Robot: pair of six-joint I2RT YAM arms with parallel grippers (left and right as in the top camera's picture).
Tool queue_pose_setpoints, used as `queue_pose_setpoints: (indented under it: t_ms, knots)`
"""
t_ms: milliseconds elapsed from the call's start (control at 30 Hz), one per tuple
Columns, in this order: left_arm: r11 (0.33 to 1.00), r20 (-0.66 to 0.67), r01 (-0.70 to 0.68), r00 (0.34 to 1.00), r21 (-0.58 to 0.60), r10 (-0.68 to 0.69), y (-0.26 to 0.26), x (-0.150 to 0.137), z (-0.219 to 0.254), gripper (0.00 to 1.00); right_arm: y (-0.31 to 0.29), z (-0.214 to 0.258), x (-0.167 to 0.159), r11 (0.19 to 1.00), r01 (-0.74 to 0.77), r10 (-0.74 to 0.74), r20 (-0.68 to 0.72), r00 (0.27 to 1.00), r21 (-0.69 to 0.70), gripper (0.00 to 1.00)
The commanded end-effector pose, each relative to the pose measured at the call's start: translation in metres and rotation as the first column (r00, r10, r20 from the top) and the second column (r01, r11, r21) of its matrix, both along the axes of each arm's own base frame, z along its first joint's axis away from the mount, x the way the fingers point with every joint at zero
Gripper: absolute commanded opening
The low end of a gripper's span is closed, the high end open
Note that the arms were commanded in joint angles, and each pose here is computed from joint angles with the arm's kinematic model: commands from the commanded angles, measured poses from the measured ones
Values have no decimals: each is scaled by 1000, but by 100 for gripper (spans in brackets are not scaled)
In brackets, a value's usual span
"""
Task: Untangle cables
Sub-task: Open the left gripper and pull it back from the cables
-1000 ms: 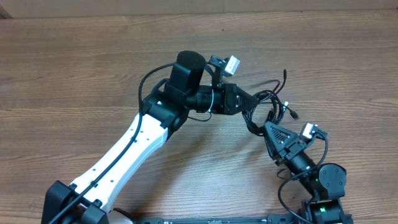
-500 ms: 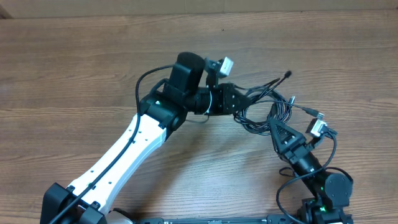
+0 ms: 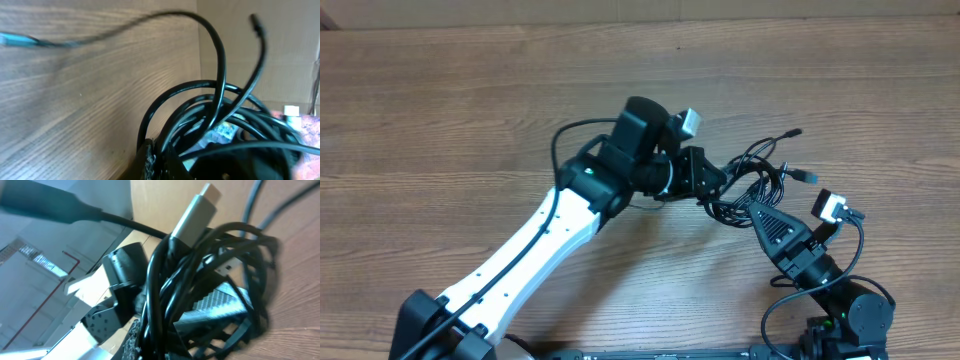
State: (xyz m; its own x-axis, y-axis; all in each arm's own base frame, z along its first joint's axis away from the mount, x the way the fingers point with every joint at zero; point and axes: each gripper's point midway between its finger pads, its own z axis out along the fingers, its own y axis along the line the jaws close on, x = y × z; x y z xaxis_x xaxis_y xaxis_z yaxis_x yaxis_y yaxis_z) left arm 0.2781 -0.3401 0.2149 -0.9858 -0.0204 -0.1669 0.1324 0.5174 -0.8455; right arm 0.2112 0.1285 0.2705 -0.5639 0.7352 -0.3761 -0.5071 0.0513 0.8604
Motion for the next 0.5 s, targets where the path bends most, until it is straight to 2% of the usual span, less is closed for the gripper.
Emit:
queue_pose_setpoints:
  t_ms: [0, 100, 233, 467]
  knots:
    - [990, -46, -81, 995, 116, 86, -2, 14, -45, 4, 10, 15, -25, 996, -78, 82, 131, 988, -37, 4]
    - [988, -114, -70, 990, 138, 86, -8, 10, -64, 4, 10, 19, -27, 996, -78, 82, 144, 986, -32, 4]
    - [990, -149, -29, 988, 138, 50, -12, 5, -76, 4, 9, 6, -17, 997, -70, 72, 69, 995, -30, 4]
    - [999, 5, 47, 999, 14, -47, 19, 34, -44, 4, 7, -65, 12, 993, -21, -6, -230, 973, -113, 4]
